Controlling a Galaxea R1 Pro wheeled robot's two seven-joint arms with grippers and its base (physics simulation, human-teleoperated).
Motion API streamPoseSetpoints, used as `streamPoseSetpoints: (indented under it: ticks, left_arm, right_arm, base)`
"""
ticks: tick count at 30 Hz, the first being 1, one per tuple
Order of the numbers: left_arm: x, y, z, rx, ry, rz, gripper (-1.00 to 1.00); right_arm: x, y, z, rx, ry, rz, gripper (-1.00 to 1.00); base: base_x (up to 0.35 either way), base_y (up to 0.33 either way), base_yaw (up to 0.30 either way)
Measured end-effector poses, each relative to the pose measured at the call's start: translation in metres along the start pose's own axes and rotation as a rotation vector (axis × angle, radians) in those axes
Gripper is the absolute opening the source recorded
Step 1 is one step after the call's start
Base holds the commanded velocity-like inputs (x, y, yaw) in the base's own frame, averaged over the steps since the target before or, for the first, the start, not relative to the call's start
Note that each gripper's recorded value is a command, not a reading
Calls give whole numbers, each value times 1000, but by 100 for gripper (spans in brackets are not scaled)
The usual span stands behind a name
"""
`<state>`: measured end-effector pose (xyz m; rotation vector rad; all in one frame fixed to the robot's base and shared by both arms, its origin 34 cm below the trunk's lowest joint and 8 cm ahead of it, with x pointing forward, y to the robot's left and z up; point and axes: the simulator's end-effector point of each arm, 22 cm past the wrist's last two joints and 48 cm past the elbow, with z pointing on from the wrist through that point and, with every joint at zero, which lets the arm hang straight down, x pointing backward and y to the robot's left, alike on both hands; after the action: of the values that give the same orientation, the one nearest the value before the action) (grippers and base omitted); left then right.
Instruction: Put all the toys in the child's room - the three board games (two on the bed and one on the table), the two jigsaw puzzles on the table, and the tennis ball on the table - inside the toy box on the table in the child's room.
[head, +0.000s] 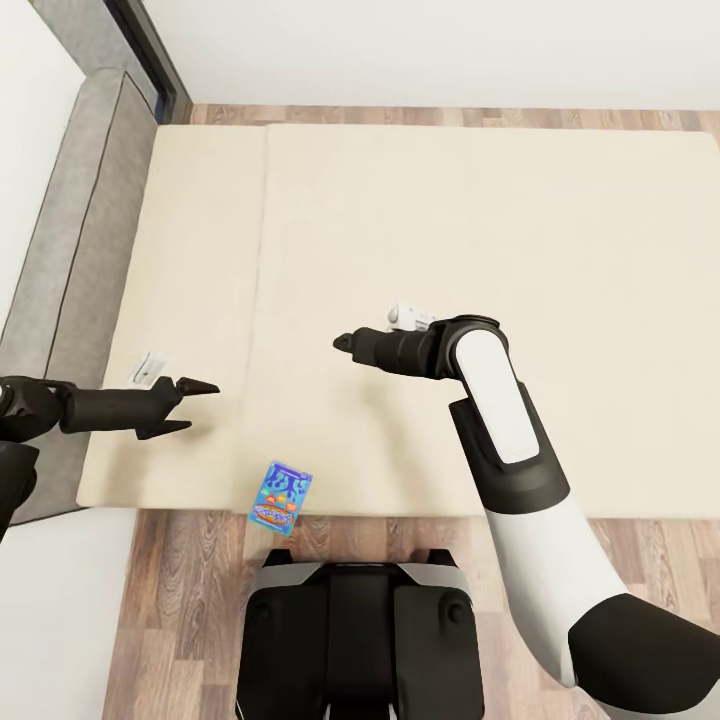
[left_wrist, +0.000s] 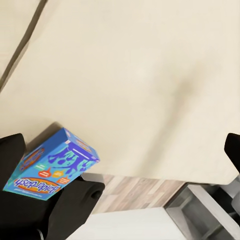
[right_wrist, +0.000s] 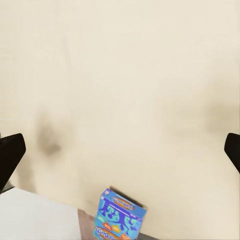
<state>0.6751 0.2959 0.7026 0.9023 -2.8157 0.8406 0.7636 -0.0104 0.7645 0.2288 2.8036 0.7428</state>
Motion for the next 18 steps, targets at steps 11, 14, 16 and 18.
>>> streamPoseSetpoints:
  ticks: [11,14,16,18]
  left_arm:
    - [0,-1,-1,2,-2,2,100]
    - [0,-1,-1,1,-1,2,100]
    - [0,-1,-1,1,-1,2,100]
    - [0,-2,-2,2,-2,2,100]
  right_arm:
    - [-1,1,-1,1,-2,-1,100]
    - [-1,1,-1,0,-2,-1,100]
    - [-1,1,-1,0,-2,-1,100]
    - [-1,1,-2,0,-3,0,100]
  base:
    - [24,54,-66]
    - [46,46,-9]
    - [16,49,-70]
    - [7,108,-151]
